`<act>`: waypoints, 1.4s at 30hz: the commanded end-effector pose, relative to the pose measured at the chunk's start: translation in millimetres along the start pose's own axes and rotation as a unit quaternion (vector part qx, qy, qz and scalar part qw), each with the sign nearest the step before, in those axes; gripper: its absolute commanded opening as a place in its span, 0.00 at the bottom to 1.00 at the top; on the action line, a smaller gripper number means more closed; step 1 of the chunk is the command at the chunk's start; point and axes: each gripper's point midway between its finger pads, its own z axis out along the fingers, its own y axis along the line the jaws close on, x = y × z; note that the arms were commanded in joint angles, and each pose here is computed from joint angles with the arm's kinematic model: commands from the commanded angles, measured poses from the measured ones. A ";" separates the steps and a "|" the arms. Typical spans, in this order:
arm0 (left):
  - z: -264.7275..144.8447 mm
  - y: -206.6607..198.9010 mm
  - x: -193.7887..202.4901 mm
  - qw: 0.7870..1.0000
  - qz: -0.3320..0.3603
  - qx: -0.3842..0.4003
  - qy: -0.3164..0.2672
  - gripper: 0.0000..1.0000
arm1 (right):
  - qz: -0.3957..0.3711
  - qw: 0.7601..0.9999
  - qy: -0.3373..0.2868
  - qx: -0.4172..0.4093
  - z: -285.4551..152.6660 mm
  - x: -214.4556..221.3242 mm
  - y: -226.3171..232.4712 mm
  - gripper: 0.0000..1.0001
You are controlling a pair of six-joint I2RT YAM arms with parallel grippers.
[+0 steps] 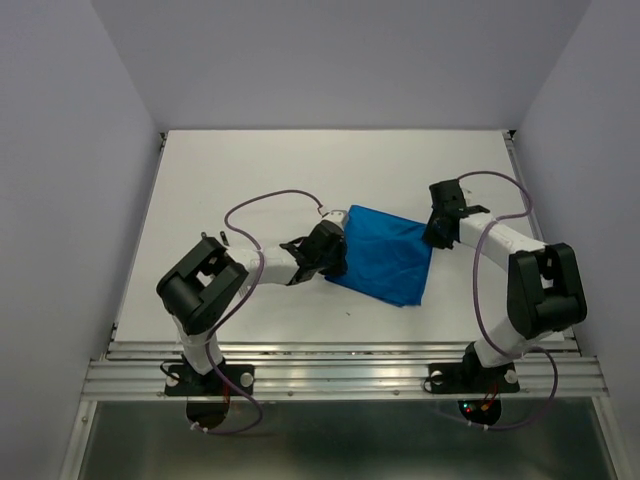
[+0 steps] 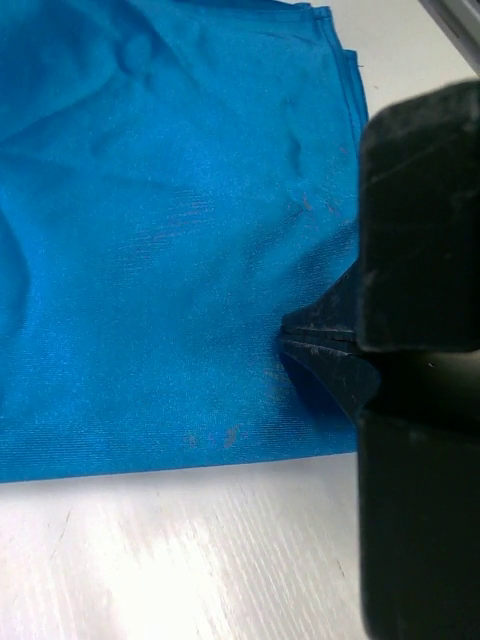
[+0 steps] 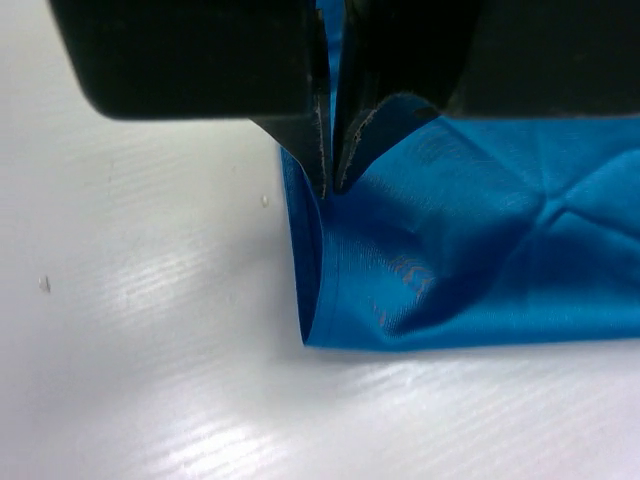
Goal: Fold the napkin into a case and place the utensils inside
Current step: Smooth out the square-folded napkin at the center of the board.
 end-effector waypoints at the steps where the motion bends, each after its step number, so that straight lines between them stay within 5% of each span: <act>1: -3.1 -2.9 16.1 1.000 -0.011 0.021 0.017 0.00 | -0.003 0.999 -0.044 -0.019 10.2 -41.0 13.8 0.09; 12: -31.3 3.3 34.2 0.999 -0.028 0.025 0.024 0.00 | 0.008 0.999 -0.046 -0.024 34.2 -61.6 18.9 0.09; 23: -47.5 -44.9 -84.0 0.997 0.031 0.027 -0.072 0.00 | -0.008 1.000 -0.028 -0.007 58.6 -56.7 14.3 0.06; 33: 3.1 -23.1 -136.9 0.997 -0.002 -0.007 -0.075 0.00 | 0.011 0.992 -0.086 -0.087 -6.9 -78.2 37.3 0.06; 42: 45.7 10.3 -144.9 0.995 -0.028 -0.050 -0.078 0.00 | -0.002 0.991 -0.052 -0.124 9.4 -64.5 66.6 0.07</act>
